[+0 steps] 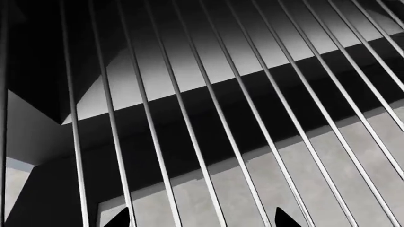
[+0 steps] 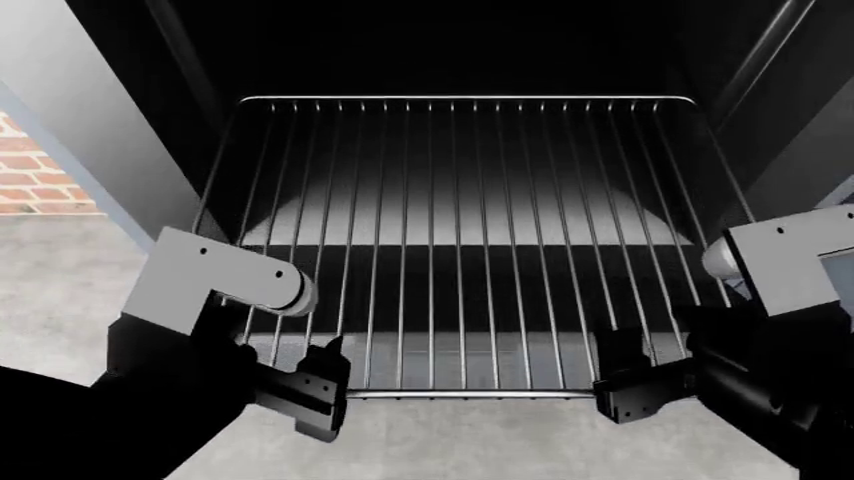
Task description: Fully slide the oven rack out.
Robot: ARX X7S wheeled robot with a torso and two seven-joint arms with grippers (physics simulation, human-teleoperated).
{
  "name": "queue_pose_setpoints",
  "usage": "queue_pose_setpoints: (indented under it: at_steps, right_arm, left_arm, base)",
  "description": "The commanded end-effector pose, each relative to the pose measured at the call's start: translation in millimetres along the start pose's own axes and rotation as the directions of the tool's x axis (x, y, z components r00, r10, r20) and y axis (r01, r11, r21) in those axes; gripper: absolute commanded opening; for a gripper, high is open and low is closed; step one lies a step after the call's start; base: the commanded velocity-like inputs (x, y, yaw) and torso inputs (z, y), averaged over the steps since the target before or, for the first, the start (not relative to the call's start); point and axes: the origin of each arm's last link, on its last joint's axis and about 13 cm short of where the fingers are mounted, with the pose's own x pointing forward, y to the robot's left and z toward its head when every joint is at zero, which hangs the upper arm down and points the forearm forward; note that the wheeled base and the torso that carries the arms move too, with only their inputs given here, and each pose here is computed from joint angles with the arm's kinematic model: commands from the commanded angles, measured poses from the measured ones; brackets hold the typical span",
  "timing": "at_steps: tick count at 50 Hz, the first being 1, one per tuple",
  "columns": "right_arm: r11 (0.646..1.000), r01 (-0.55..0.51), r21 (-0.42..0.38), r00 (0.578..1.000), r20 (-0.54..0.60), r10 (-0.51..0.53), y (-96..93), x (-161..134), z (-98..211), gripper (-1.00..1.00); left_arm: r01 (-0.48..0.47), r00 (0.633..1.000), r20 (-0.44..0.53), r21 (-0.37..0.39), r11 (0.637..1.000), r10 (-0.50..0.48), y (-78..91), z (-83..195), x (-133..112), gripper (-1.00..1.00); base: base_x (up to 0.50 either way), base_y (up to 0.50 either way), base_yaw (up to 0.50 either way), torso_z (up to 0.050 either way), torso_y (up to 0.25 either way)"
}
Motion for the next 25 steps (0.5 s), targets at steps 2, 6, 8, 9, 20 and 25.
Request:
queue_pose_setpoints:
  at_steps: [2, 6, 8, 9, 20, 25]
  right_arm:
    - [0.990, 0.083, 0.111, 0.709, -0.705, 0.020, -7.9, 7.2, -117.3, 1.00]
    - [0.992, 0.071, 0.106, 0.701, -0.713, 0.026, -8.0, 3.0, -118.0, 1.00]
    - [0.992, 0.069, 0.107, 0.697, -0.716, 0.028, -8.1, 2.1, -119.4, 1.00]
    - [0.992, 0.069, 0.107, 0.696, -0.718, 0.029, -8.1, 1.4, -119.8, 1.00]
    - [0.989, 0.091, 0.119, 0.643, -0.765, 0.033, -7.4, -13.9, -142.0, 1.00]
    - [0.992, 0.079, 0.101, 0.606, -0.794, 0.033, -5.4, -22.5, -151.3, 1.00]
  left_arm:
    - [-0.058, 0.604, -0.781, -0.242, 0.968, -0.159, 11.8, -95.3, 31.2, 1.00]
    - [-0.039, 0.587, -0.790, -0.247, 0.968, -0.178, 11.0, -96.6, 29.5, 1.00]
    - [-0.025, 0.577, -0.794, -0.249, 0.968, -0.190, 9.3, -99.2, 27.9, 1.00]
    - [-0.021, 0.572, -0.797, -0.251, 0.968, -0.194, 8.5, -101.0, 26.7, 1.00]
    - [-0.036, 0.526, -0.822, -0.277, 0.960, -0.217, 5.7, -121.9, 13.1, 1.00]
    - [-0.032, 0.496, -0.838, -0.280, 0.960, -0.228, 3.3, -130.6, 4.8, 1.00]
  base:
    - [0.04, 0.00, -0.02, 0.000, -0.014]
    - [0.04, 0.00, -0.02, 0.000, -0.016]
    - [0.04, 0.00, -0.02, 0.000, -0.016]
    - [0.04, 0.00, -0.02, 0.000, -0.016]
    - [0.04, 0.00, -0.01, 0.000, -0.019]
    - [0.04, -0.01, 0.02, 0.000, -0.024]
